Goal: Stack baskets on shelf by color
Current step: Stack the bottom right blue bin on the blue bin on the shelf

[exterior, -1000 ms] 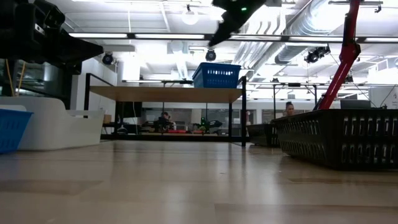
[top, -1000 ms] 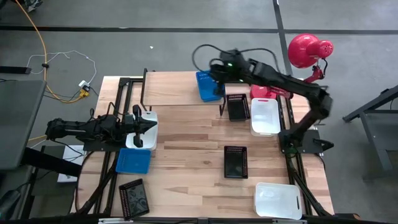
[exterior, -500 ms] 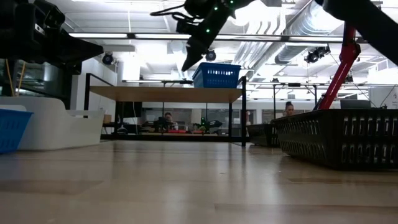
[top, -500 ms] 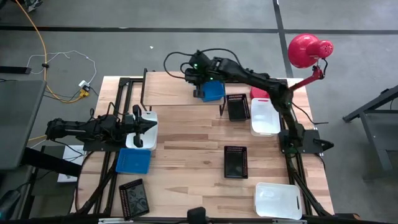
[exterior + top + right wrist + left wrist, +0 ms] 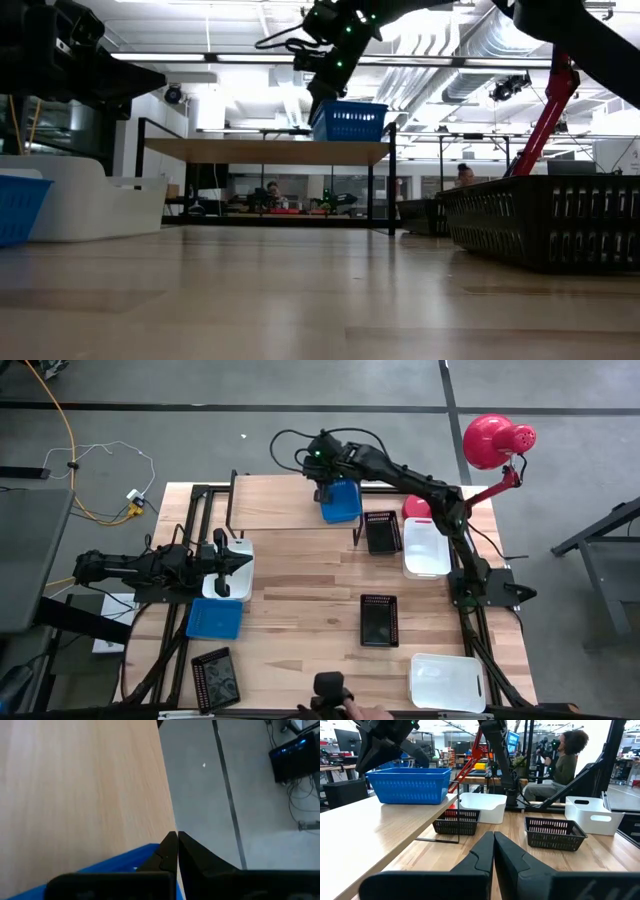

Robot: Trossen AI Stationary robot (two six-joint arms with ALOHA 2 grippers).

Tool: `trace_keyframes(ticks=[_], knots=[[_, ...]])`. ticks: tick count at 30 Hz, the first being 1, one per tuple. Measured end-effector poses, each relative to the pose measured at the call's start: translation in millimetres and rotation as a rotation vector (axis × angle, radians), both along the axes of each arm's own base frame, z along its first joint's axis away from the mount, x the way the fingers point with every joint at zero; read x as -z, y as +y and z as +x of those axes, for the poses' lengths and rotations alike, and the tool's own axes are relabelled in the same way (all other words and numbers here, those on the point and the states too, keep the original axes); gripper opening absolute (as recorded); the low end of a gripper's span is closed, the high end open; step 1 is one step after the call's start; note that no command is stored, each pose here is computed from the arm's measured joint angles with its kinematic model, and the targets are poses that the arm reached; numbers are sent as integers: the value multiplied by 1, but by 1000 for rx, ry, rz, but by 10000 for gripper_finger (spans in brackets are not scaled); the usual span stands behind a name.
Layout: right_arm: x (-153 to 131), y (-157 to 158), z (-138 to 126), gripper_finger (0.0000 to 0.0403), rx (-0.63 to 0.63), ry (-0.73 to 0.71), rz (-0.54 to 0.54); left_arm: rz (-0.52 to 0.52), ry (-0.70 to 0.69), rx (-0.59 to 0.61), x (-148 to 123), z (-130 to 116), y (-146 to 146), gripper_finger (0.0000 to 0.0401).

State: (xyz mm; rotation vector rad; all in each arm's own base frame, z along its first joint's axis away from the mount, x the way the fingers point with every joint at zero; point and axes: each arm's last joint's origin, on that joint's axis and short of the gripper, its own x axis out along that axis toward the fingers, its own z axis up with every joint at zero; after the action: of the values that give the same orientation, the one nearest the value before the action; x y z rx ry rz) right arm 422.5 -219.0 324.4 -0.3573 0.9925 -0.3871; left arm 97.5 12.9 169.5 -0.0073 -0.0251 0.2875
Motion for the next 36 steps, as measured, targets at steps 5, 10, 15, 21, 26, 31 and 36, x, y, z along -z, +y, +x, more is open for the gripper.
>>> trace_keyframes(ticks=[5,10,15,21,26,31,36], knots=[[0,-5,-3,0,22,7,-1,-1,-1,0,0,0,0,1],[0,-7,-5,0,49,49,-57,-1,-1,0,0,0,0,1],[-6,-7,-5,0,48,42,-80,0,0,0,0,0,0,1],[-28,11,2,0,-150,-106,55,-1,0,0,0,0,0,1],[-25,27,5,0,-203,-72,102,-1,-1,0,0,0,0,1],[-11,31,1,0,-175,36,130,0,-1,0,0,0,0,1],[-7,28,-1,0,-111,80,85,0,0,0,0,0,0,1]])
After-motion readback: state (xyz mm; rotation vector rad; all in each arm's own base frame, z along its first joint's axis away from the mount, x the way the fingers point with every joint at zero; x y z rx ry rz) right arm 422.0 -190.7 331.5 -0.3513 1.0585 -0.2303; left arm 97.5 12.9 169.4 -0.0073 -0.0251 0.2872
